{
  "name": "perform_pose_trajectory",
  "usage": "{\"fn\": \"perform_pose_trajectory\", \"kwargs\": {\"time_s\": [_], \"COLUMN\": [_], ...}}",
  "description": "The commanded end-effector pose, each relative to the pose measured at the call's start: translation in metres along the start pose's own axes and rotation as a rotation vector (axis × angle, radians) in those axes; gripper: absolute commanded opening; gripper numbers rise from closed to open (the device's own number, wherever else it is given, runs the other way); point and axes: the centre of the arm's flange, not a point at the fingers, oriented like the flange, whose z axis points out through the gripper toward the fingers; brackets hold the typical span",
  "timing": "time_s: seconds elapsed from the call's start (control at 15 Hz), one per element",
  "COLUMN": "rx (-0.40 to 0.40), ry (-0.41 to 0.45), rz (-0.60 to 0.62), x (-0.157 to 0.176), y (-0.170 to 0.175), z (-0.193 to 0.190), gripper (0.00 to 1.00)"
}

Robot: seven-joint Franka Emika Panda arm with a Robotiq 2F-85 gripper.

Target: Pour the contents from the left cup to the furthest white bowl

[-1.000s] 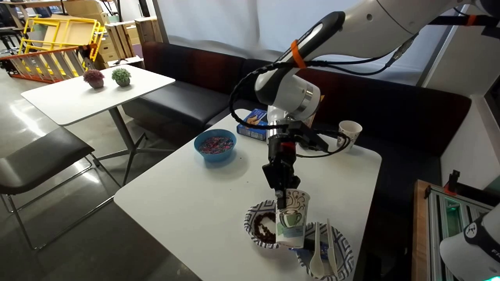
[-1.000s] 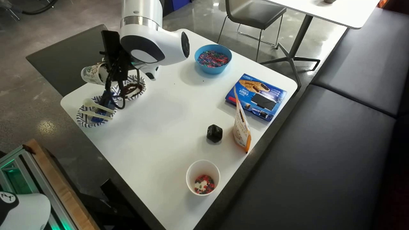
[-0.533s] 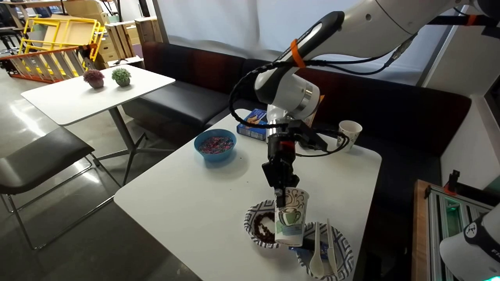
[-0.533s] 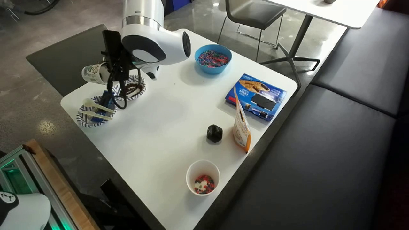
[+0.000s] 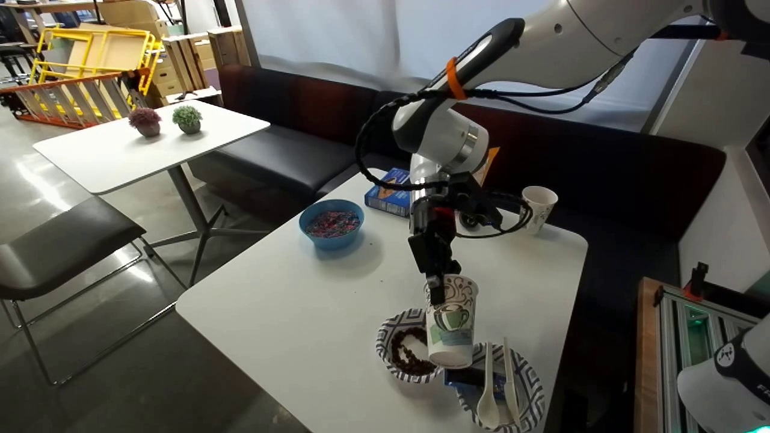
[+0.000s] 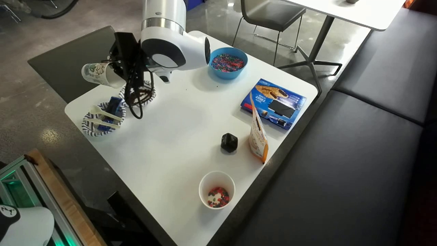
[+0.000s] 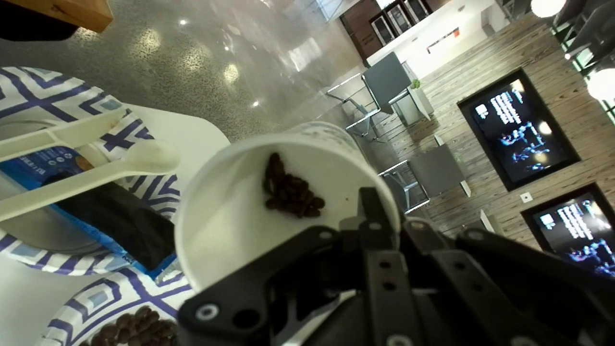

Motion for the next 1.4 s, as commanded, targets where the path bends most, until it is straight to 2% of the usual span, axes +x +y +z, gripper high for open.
{"fn": "perform_pose_trajectory", "kwargs": {"time_s": [0.0, 0.33, 0.8, 1.13, 1.33], "rx": [0.048, 0.056, 0.116, 0.184, 0.254], "ry": [-0.046, -0.064, -0.061, -0.046, -0.068], "rz": [-0.030, -0.038, -0.101, -0.168, -0.201], "x": [0.023, 0.049, 0.070, 0.072, 0.067], "y": [0.007, 0.012, 0.009, 0.009, 0.011], "z": [0.004, 0.021, 0.020, 0.011, 0.004], "gripper": [0.00, 0.00, 0.00, 0.00, 0.00]}}
